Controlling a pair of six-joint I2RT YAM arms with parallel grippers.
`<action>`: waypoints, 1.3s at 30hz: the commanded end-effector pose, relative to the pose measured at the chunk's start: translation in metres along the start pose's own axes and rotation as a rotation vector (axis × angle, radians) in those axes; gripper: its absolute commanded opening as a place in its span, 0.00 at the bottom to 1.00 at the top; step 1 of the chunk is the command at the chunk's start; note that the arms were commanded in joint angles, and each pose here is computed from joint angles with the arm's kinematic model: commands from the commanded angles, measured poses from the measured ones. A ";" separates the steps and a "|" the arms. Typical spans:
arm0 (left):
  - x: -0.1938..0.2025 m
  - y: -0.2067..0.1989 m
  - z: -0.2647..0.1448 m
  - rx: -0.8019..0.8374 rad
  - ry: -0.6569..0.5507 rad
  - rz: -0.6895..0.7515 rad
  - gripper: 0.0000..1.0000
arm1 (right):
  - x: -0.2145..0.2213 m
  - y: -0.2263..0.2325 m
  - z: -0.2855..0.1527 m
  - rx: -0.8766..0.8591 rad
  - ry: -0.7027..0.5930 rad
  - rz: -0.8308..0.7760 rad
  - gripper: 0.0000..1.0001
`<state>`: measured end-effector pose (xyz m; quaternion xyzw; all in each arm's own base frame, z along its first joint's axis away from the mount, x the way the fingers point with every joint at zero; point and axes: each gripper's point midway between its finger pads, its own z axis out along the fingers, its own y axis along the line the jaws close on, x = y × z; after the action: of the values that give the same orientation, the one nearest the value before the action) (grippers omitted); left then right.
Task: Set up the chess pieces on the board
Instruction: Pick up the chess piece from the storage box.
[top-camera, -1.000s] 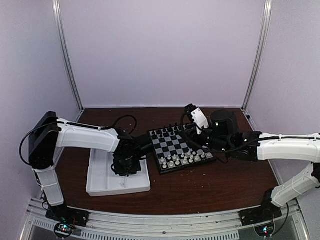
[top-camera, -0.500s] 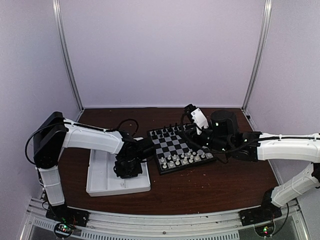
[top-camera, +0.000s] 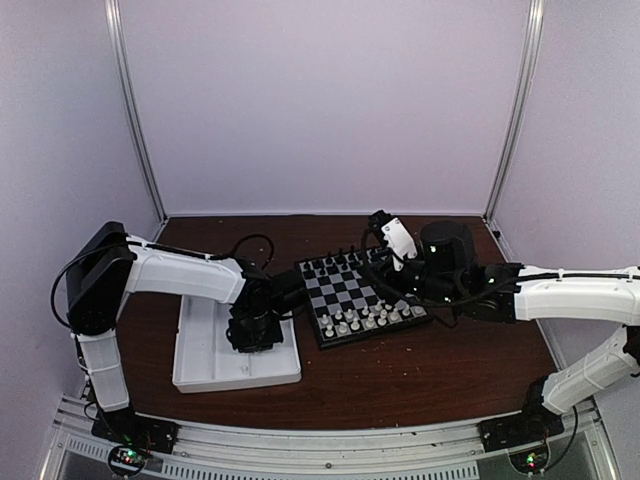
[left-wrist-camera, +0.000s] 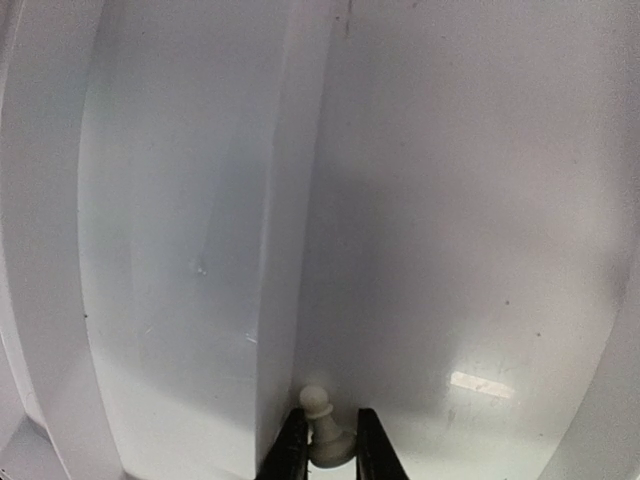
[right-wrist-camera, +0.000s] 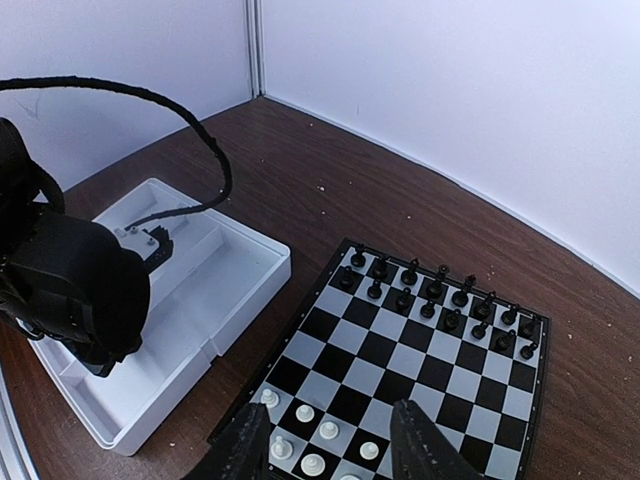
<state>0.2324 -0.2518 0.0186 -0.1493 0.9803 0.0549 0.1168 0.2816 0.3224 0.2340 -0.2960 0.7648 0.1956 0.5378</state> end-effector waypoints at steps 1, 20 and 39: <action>-0.002 -0.001 0.005 -0.012 0.009 0.044 0.01 | -0.005 -0.002 -0.001 0.002 -0.007 0.006 0.44; -0.015 -0.026 -0.055 0.482 -0.269 0.533 0.04 | 0.024 0.060 0.059 -0.377 0.366 0.363 0.45; 0.005 -0.043 -0.125 0.850 -0.473 0.858 0.05 | 0.035 0.160 0.079 -0.852 0.738 0.761 0.34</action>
<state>0.2169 -0.2940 0.1186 0.2901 0.8689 -0.2307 0.3282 0.2369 0.4701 0.1652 -0.2502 0.8229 0.5095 0.0260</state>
